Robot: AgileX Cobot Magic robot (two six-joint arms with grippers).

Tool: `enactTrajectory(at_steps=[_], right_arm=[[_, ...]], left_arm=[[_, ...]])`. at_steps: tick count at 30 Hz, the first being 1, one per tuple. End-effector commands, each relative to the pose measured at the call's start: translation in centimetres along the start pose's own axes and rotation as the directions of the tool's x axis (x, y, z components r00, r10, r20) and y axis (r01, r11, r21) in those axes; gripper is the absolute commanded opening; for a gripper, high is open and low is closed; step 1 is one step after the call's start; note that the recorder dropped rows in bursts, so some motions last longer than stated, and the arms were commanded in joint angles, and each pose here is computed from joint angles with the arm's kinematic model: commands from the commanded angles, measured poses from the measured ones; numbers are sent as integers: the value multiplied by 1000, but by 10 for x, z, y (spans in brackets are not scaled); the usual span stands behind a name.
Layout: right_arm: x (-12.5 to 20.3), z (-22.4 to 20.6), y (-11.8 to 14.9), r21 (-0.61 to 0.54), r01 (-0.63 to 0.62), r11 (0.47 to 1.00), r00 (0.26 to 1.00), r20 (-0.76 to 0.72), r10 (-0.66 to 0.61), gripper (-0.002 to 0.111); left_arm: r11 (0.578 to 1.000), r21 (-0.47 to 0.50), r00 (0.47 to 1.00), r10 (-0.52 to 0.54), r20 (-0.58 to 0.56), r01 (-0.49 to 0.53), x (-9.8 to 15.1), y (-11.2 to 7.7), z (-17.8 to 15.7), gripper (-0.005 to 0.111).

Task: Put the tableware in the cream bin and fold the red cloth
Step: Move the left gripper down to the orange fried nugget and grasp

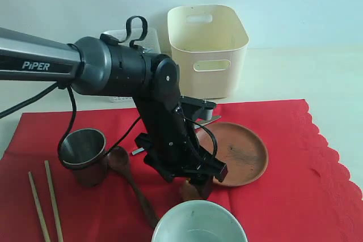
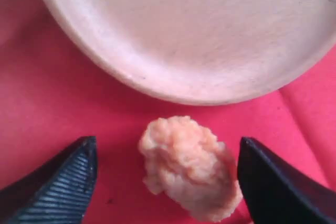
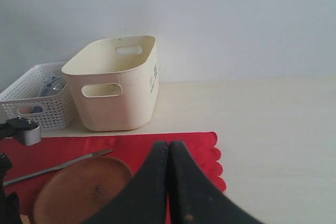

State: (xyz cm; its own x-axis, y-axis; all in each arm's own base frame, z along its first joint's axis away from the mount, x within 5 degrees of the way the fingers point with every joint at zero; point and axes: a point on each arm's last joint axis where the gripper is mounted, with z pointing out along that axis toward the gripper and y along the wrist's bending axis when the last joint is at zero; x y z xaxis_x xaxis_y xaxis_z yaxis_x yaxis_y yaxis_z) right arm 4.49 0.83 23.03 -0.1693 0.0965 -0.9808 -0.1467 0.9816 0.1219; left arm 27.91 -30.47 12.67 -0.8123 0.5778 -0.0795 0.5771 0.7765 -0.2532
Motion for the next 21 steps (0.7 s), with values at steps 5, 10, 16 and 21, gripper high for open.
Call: enactTrajectory(at_steps=[5, 10, 16, 21], right_arm=[[0, 0, 0, -2, -4, 1000, 1000, 9, 4, 0], [0, 0, 0, -2, -4, 1000, 1000, 9, 4, 0], [0, 0, 0, -2, -4, 1000, 1000, 9, 4, 0], [0, 0, 0, -2, -4, 1000, 1000, 9, 4, 0]], left_arm=[[999, 6, 998, 48, -41, -48, 4, -1, 5, 34], [997, -13, 996, 76, -51, -76, 5, 1, 1, 0], [992, -38, 992, 123, -24, -124, 9, -4, -35, 0], [977, -104, 977, 195, 84, -186, 12, -9, -81, 0]])
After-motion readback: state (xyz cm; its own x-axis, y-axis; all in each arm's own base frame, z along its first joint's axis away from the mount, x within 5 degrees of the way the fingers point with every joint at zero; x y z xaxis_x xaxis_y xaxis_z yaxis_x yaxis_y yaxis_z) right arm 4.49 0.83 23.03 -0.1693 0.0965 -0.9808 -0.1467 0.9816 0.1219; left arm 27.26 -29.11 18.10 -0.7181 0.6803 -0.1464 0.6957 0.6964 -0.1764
